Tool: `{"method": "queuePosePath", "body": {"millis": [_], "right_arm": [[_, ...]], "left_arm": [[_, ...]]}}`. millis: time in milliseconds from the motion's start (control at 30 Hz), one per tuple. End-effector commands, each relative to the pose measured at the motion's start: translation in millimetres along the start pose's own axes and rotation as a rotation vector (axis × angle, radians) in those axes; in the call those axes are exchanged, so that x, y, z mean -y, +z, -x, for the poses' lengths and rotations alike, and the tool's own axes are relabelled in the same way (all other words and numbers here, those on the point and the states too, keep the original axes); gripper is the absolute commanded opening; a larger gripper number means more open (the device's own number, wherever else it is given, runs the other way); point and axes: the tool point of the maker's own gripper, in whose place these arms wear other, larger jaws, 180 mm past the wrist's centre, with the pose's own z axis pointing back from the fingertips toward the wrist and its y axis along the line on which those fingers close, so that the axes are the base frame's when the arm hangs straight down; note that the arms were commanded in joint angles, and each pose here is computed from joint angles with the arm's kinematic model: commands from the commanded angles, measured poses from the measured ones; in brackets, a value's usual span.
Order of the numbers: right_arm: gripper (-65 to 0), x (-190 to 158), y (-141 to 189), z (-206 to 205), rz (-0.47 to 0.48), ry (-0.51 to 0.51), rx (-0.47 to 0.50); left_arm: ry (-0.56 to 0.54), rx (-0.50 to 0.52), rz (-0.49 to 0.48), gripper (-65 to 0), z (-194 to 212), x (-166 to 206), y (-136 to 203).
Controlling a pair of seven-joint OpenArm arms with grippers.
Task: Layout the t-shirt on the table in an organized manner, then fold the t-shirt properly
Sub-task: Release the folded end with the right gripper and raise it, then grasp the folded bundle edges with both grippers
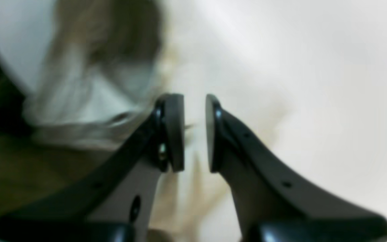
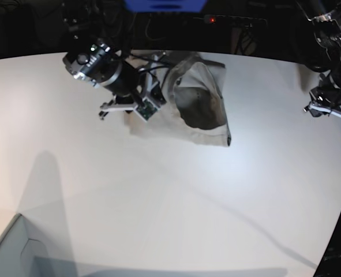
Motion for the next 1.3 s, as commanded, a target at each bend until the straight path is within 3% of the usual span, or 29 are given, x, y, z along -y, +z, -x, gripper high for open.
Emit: {"method": "queuePosePath", "body": {"millis": [0, 233, 333, 433, 567, 800, 900, 1000, 1133, 1267], "right_arm": [[-55.0, -8.2, -4.4, -10.0, -0.027, -0.010, 0.040], [-55.1, -95.6, -38.4, 7.8, -0.270, -0.015, -0.032], [-55.1, -135.5, -36.5, -7.3, -0.367, 0.045, -0.001], [-55.1, -153.8, -27.0, -32.7, -0.404, 0.105, 0.067], [-55.1, -127.2, -21.1, -40.8, -0.333, 0.105, 0.090], [-55.0, -17.4, -12.6, -11.3, -0.058, -0.012, 0.035], [-55.1, 12.2, -7.8, -2.3, 0.016, -0.043, 0.017], [-55.1, 22.0, -5.9, 2.7, 0.041, -0.058, 0.008], [-55.1, 11.4, -17.9, 25.3, -0.002, -0.095, -0.044], [-55.2, 34.6, -18.0, 55.2, 0.043, -0.156, -0.105]], "left_arm": [[-0.012, 0.051, 0.012, -64.9, -19.7, 2.6, 3.2], [-0.016, 0.058, 0.013, -64.9, -21.9, 3.6, 4.3], [-0.016, 0.058, 0.013, -64.9, -21.9, 3.6, 4.3], [-0.016, 0.058, 0.013, -64.9, -21.9, 3.6, 4.3], [-0.027, 0.061, 0.005, -64.9, -25.5, -0.1, 5.9], [-0.029, 0.057, -0.001, -64.9, -25.0, -3.3, 6.3], [-0.027, 0.058, 0.001, -64.9, -25.4, -2.5, 5.7], [-0.025, 0.060, 0.004, -64.9, -25.3, -0.8, 5.8], [-0.025, 0.060, 0.006, -64.9, -24.6, 0.6, 5.5], [-0.026, 0.056, 0.009, -64.9, -23.4, 1.9, 5.0]]}}
